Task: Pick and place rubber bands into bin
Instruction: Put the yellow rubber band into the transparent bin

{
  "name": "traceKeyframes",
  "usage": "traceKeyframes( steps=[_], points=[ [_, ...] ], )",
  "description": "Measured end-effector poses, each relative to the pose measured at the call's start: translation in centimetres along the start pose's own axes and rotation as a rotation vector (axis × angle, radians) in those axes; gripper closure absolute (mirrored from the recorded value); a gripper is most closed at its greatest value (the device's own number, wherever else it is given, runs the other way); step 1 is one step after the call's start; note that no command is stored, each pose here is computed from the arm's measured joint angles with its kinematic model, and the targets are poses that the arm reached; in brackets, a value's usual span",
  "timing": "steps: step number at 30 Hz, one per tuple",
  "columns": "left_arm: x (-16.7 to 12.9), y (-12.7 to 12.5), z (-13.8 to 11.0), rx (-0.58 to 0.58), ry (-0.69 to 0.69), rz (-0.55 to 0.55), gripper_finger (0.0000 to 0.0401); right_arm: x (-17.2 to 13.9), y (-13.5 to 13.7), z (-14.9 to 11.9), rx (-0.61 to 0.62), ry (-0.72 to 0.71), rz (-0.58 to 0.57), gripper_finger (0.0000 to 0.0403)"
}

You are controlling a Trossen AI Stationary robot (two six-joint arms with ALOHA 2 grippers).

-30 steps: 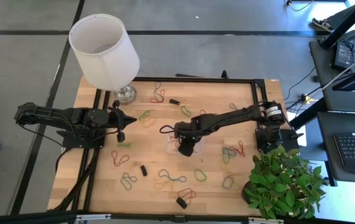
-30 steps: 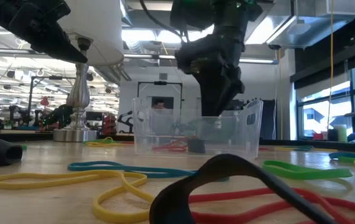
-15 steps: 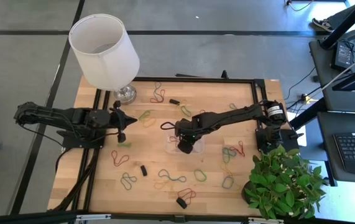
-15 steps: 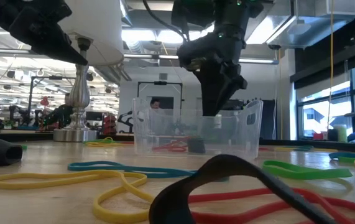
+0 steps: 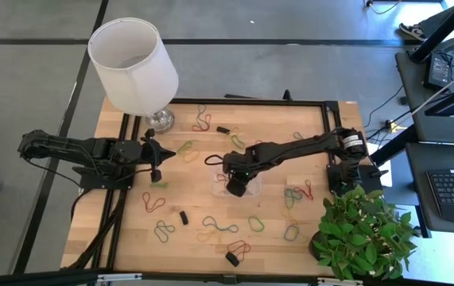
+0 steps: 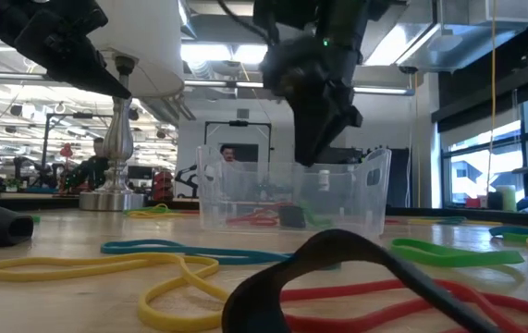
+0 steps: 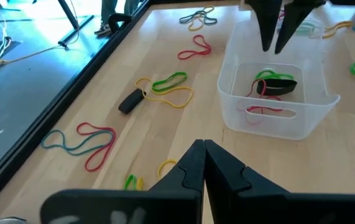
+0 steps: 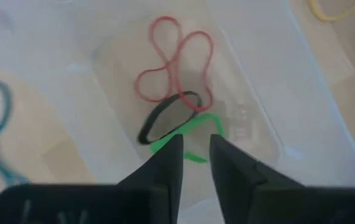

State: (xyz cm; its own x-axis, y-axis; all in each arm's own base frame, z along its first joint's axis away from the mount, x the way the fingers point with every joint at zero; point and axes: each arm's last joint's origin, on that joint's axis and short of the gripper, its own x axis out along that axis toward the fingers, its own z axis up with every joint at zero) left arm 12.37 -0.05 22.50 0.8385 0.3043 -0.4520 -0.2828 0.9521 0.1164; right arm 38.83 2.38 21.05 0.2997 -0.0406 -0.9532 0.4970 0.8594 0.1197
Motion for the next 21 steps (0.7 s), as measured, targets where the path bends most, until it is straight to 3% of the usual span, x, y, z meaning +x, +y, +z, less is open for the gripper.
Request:
traceKeyframes(
  steps=[6,11,21],
  points=[
    [0.0,-0.1,0.3,-0.001,-0.031,-0.014,0.04,-2.5,-0.4,-0.6,-0.058,-0.02,-0.075,0.032],
    [0.0,-0.4,1.3,-0.01,-0.063,-0.103,0.0398,-4.8,-2.0,-3.9,-0.079,-0.056,-0.099,0.0323],
    [1.7,-2.4,4.5,0.081,0.04,-0.144,0.0398,-9.5,-8.1,-11.8,0.043,-0.373,0.123,0.0371]
  ],
)
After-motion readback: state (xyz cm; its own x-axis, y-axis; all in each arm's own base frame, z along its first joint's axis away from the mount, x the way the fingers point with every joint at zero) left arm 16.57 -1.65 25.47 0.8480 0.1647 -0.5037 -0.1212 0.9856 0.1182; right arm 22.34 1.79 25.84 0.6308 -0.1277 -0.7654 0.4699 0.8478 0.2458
